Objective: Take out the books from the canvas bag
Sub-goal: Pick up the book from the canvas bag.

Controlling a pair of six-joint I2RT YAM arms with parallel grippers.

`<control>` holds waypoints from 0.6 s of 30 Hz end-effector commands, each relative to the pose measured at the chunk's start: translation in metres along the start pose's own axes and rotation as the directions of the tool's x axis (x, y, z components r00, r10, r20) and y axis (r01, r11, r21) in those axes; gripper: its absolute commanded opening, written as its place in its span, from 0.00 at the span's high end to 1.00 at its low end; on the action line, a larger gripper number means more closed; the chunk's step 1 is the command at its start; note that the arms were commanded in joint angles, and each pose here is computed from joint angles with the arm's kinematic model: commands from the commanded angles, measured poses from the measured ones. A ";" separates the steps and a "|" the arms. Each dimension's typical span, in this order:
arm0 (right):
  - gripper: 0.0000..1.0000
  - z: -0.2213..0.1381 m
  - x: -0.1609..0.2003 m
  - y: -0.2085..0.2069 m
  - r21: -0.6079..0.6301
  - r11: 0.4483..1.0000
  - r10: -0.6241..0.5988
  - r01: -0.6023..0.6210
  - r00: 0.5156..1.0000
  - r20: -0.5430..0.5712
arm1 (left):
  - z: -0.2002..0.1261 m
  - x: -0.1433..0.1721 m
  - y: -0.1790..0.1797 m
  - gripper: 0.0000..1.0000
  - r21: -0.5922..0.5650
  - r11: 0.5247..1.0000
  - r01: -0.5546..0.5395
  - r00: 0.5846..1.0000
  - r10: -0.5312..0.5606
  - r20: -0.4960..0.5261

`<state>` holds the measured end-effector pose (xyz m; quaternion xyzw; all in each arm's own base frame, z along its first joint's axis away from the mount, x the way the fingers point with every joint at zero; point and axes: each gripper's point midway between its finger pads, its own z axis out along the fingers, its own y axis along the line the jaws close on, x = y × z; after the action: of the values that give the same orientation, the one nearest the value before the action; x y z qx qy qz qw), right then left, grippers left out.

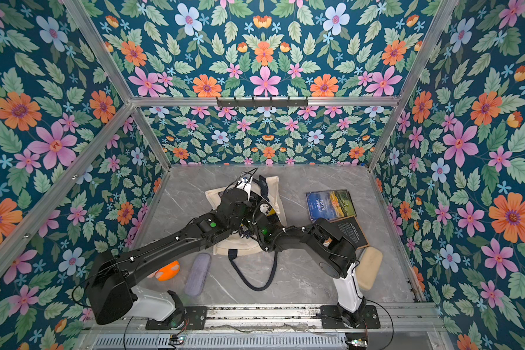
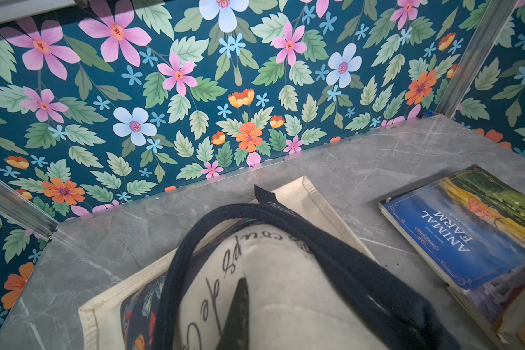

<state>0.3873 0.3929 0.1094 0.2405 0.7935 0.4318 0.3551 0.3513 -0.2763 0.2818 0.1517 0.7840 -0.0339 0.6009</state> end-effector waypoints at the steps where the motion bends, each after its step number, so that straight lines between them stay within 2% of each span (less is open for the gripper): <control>1: 0.68 0.005 -0.008 0.001 -0.005 1.000 -0.008 0.009 0.999 0.032 | -0.003 -0.019 -0.008 1.00 0.047 0.997 0.053 0.997 -0.056 0.061; 7: 0.66 0.017 -0.017 -0.006 0.018 0.999 -0.038 0.037 0.996 0.085 | -0.005 -0.021 -0.012 1.00 0.076 0.995 0.069 0.995 -0.074 0.067; 10: 0.64 0.025 -0.021 0.010 -0.056 0.997 -0.051 0.057 0.993 0.103 | -0.006 -0.022 -0.014 1.00 0.091 0.993 0.076 0.994 -0.083 0.070; 15: 0.61 0.032 -0.022 0.036 -0.181 0.970 -0.143 0.164 0.982 0.126 | -0.009 -0.024 -0.016 1.00 0.118 0.990 0.081 0.993 -0.091 0.076; 18: 0.60 0.035 -0.023 0.037 -0.214 0.965 -0.133 0.155 0.985 0.113 | -0.010 -0.024 -0.019 1.00 0.135 0.988 0.079 0.993 -0.090 0.073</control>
<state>0.4214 0.4108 0.1052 0.1805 0.7762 0.4409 0.4130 0.3467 -0.2753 0.2723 0.1635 0.7911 -0.0378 0.5882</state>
